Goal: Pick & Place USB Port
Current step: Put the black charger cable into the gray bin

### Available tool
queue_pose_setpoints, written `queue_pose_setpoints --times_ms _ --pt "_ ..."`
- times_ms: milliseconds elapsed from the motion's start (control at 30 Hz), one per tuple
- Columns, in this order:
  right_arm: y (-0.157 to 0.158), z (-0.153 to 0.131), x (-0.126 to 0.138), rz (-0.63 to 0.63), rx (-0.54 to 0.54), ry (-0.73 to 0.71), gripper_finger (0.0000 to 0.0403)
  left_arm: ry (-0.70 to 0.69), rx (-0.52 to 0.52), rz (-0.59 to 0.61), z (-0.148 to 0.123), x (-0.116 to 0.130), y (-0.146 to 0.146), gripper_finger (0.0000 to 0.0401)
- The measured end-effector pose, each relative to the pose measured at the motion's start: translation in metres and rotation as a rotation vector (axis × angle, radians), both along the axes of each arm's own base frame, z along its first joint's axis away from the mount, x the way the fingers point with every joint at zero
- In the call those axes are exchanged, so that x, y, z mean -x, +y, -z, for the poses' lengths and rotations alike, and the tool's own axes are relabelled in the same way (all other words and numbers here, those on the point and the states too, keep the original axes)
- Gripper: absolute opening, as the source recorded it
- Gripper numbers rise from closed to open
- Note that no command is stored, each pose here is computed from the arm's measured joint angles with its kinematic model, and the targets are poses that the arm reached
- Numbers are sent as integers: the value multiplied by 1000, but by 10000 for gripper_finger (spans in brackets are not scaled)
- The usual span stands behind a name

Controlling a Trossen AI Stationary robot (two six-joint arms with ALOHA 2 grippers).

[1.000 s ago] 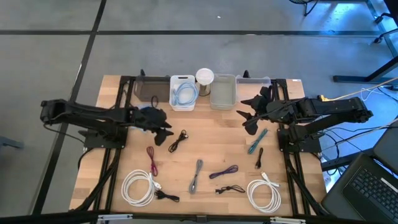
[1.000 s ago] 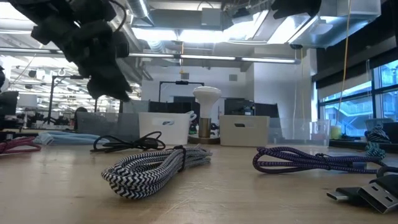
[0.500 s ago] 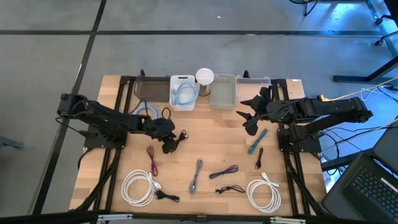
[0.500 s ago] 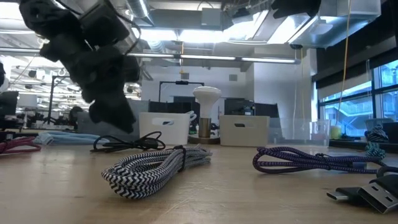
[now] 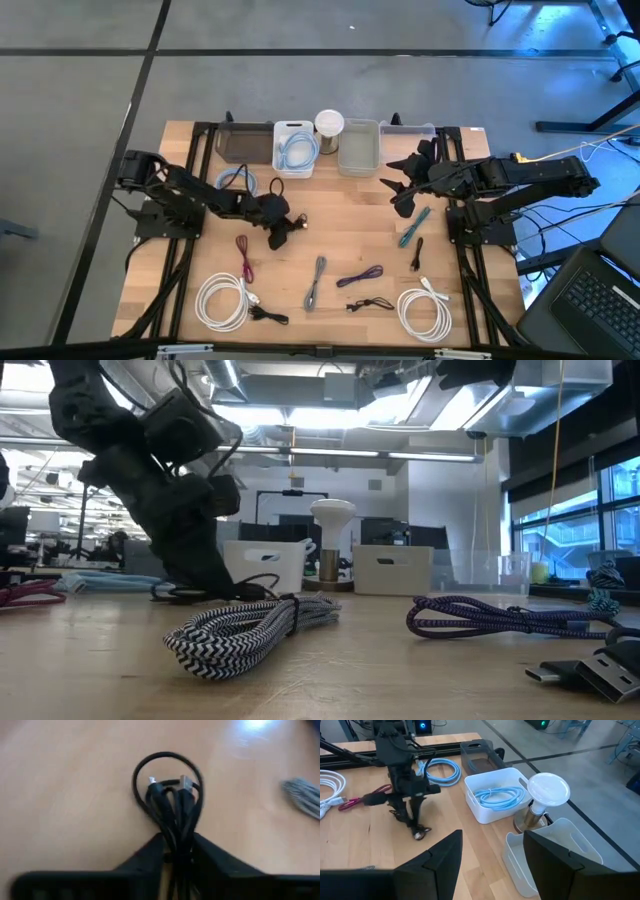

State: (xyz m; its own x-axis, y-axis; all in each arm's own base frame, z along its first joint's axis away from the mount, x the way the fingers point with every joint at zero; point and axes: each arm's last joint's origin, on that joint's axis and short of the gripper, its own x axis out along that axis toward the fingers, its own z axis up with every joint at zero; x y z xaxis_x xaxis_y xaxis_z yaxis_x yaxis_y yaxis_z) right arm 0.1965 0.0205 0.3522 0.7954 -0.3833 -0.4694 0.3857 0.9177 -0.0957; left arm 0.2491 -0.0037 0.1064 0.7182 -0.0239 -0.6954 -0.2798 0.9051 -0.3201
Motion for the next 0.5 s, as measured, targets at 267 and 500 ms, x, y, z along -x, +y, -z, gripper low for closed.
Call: queue_pose_setpoints --times_ms 267,500 --pt "0 0 0 0 0 1 214 -213 8 65 -25 -10 -1 28" --pt "0 0 0 3 -5 -3 214 -537 -218 153 -83 -21 13 28"
